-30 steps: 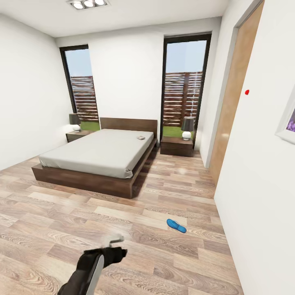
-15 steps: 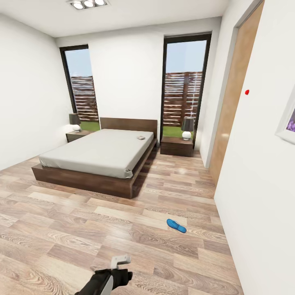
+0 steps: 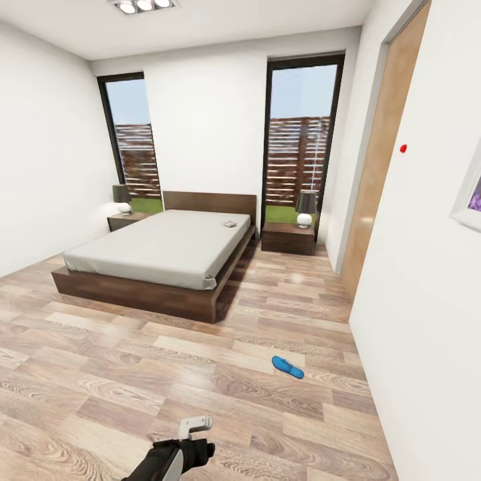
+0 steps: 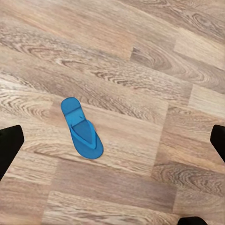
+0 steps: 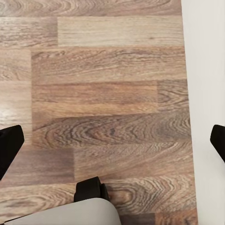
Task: In the bedroom, move the book from the bed onto either nightstand, and place the two sandals side by side next to the bed.
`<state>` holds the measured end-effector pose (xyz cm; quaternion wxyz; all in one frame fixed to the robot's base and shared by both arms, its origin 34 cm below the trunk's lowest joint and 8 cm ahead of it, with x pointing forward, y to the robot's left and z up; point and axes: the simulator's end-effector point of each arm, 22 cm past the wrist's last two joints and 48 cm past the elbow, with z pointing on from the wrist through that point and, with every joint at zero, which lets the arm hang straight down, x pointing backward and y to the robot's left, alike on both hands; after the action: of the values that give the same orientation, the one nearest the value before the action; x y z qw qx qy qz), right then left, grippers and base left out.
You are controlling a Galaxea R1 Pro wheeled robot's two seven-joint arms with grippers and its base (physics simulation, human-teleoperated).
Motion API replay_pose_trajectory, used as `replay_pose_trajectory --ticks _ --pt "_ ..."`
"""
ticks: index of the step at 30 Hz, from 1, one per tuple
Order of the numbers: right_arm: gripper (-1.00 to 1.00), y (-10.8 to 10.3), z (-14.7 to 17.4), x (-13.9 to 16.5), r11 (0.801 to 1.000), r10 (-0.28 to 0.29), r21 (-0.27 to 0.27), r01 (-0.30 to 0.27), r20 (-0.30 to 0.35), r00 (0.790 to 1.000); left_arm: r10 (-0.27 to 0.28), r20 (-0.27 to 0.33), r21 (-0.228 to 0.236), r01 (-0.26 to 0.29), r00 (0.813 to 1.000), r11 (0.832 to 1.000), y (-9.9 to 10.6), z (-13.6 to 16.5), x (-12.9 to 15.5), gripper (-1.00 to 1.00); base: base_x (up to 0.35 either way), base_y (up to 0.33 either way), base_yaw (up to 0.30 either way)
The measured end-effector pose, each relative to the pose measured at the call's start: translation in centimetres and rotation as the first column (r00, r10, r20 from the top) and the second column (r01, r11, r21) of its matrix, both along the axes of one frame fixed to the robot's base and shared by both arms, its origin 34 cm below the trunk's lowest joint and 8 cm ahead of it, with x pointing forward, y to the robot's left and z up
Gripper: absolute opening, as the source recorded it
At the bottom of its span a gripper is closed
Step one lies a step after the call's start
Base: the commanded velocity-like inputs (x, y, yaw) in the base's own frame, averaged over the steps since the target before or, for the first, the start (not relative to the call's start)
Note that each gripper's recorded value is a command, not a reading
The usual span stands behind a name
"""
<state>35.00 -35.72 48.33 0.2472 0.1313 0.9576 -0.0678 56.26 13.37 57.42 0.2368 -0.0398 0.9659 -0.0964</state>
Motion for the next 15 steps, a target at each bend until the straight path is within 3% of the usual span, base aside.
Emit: replay_pose_trajectory --ticks 15 --pt "1.00 0.1 -2.7 -0.1 1.000 0.005 0.001 -0.005 0.001 1.000 -0.001 0.000 -0.003 0.001 1.000 1.000 -0.1 -2.7 -0.2 1.00 0.000 0.000 0.000"
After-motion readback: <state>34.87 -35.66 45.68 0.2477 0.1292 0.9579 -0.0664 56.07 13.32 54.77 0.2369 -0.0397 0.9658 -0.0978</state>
